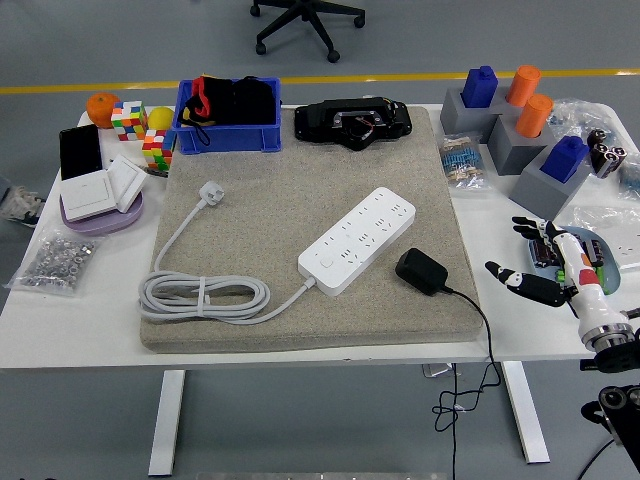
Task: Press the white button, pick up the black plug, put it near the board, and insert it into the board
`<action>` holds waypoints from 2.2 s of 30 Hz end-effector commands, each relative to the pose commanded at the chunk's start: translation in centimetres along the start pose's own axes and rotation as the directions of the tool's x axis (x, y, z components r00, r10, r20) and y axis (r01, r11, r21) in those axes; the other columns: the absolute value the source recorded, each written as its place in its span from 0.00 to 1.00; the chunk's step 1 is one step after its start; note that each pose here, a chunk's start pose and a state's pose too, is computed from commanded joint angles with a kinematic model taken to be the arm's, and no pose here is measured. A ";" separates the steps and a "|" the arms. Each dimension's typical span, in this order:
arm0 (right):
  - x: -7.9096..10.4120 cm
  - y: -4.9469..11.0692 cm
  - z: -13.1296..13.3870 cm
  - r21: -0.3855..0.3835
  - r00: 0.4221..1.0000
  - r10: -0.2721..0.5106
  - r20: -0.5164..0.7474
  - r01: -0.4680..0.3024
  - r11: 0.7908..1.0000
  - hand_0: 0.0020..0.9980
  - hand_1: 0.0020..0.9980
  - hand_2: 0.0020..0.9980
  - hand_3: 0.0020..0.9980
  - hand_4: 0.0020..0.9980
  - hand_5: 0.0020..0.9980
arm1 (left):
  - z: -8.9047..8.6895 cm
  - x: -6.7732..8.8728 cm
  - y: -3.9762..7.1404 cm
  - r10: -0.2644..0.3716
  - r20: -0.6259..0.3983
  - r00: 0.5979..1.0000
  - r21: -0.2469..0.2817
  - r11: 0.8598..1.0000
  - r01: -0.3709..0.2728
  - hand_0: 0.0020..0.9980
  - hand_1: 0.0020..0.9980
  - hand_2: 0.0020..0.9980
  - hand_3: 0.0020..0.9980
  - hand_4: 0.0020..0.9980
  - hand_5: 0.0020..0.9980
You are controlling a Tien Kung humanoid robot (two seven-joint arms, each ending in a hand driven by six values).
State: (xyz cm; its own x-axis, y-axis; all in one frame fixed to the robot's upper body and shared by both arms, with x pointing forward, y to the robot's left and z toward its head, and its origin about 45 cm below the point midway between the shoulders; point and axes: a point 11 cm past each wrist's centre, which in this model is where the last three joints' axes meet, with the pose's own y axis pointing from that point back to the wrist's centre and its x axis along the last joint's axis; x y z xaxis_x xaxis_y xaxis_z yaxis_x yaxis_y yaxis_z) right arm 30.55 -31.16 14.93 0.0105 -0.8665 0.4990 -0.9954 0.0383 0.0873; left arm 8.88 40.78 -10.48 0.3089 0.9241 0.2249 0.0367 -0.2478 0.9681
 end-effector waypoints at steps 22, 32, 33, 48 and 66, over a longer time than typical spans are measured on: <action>-2.0 0.0 -1.1 0.019 0.998 -0.067 0.008 0.067 0.998 0.90 0.83 0.80 0.82 1.00 0.30 | 0.0 -1.3 -0.2 -0.021 -0.011 1.000 -0.017 1.000 0.021 0.68 0.68 0.66 0.69 0.58 0.20; -3.2 -0.2 -2.2 0.011 0.991 -0.129 -0.045 0.129 0.992 0.92 0.89 0.87 0.90 1.00 0.33 | 0.8 -0.7 0.0 -0.012 -0.092 0.996 -0.028 1.000 0.009 0.68 0.68 0.66 0.69 0.59 0.18; -3.4 -0.1 -2.2 0.012 0.989 -0.141 -0.049 0.142 0.990 0.92 0.89 0.87 0.90 1.00 0.33 | 0.8 -0.8 0.0 -0.013 -0.092 0.996 -0.029 1.000 0.011 0.68 0.68 0.66 0.69 0.59 0.18; -9.5 2.5 -9.3 0.247 0.932 -0.361 -0.035 0.358 0.900 0.49 0.44 0.40 0.80 0.81 0.14 | 1.8 0.7 0.5 0.012 -0.061 0.998 -0.042 0.999 -0.015 0.69 0.68 0.66 0.69 0.59 0.18; -14.5 0.6 -9.2 0.162 0.872 -0.488 -0.040 0.487 0.858 0.00 0.00 0.08 0.66 0.27 0.00 | 0.9 -0.3 0.1 -0.007 -0.078 0.997 -0.029 1.000 0.005 0.69 0.68 0.66 0.69 0.58 0.19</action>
State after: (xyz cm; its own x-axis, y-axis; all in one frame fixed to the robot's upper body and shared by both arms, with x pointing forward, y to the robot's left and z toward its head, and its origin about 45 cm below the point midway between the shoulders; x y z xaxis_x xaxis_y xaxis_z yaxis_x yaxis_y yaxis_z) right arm 30.70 -14.04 15.70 0.4986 -0.7542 0.4273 -0.8643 -0.4703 0.1784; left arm 9.69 40.24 -10.52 0.2337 0.9457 0.2260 0.0102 -0.2348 0.9720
